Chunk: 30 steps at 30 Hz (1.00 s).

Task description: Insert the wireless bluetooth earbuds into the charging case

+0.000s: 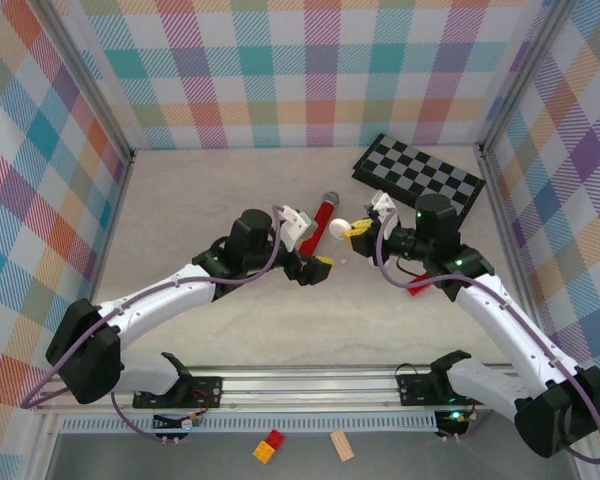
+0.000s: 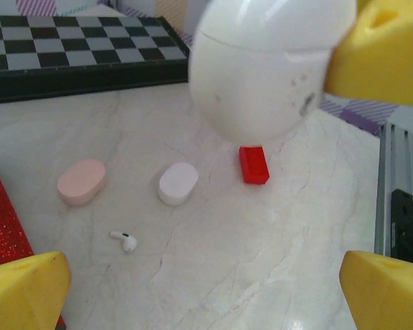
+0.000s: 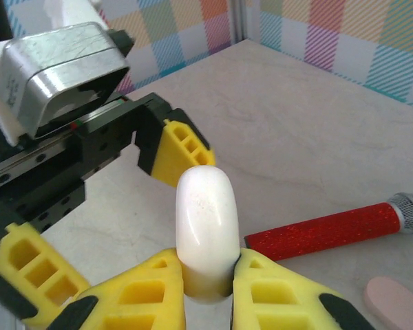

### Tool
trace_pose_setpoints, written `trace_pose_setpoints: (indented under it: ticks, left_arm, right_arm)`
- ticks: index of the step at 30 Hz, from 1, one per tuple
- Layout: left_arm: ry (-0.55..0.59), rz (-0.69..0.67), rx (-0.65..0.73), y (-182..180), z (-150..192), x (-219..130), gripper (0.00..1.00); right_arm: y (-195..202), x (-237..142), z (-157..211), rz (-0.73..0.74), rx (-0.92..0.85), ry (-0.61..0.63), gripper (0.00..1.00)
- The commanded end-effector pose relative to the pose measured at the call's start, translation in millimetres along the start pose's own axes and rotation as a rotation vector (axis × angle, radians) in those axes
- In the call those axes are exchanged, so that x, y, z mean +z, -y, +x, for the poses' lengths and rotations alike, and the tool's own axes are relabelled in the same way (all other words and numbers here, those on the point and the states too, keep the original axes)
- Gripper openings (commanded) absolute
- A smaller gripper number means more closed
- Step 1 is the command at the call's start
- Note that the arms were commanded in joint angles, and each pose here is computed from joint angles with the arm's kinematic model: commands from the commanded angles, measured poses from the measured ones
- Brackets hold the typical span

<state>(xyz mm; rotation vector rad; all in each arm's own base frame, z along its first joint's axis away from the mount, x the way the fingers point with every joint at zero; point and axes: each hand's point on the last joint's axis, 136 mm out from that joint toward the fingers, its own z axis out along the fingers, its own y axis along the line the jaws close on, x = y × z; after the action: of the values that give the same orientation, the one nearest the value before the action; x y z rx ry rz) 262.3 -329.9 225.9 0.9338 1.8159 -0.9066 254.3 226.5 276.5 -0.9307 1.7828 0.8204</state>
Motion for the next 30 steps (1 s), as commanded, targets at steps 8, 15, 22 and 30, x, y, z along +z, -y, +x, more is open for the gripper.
trace_pose_setpoints:
  ticks: [8, 15, 22, 30]
  left_arm:
    - [0.200, 0.227, 0.033, 33.9, -25.0, -15.7, 0.89]
    - [0.216, 0.385, -0.011, 52.8, -36.7, -18.1, 0.82]
    - [0.260, 0.413, 0.062, 64.8, -42.6, -29.1, 0.78]
    - [0.314, 0.469, 0.080, 72.4, -49.2, -28.2, 0.49]
  right_arm:
    - [-42.9, -4.3, -12.1, -0.277, -0.033, -0.003, 0.15]
    - [-46.6, -9.0, -4.9, -0.287, -0.026, -0.030, 0.15]
    - [-46.0, -11.2, -5.4, -0.293, -0.019, -0.021, 0.14]
    - [-48.3, -17.1, -7.5, -0.296, -0.032, 0.002, 0.13]
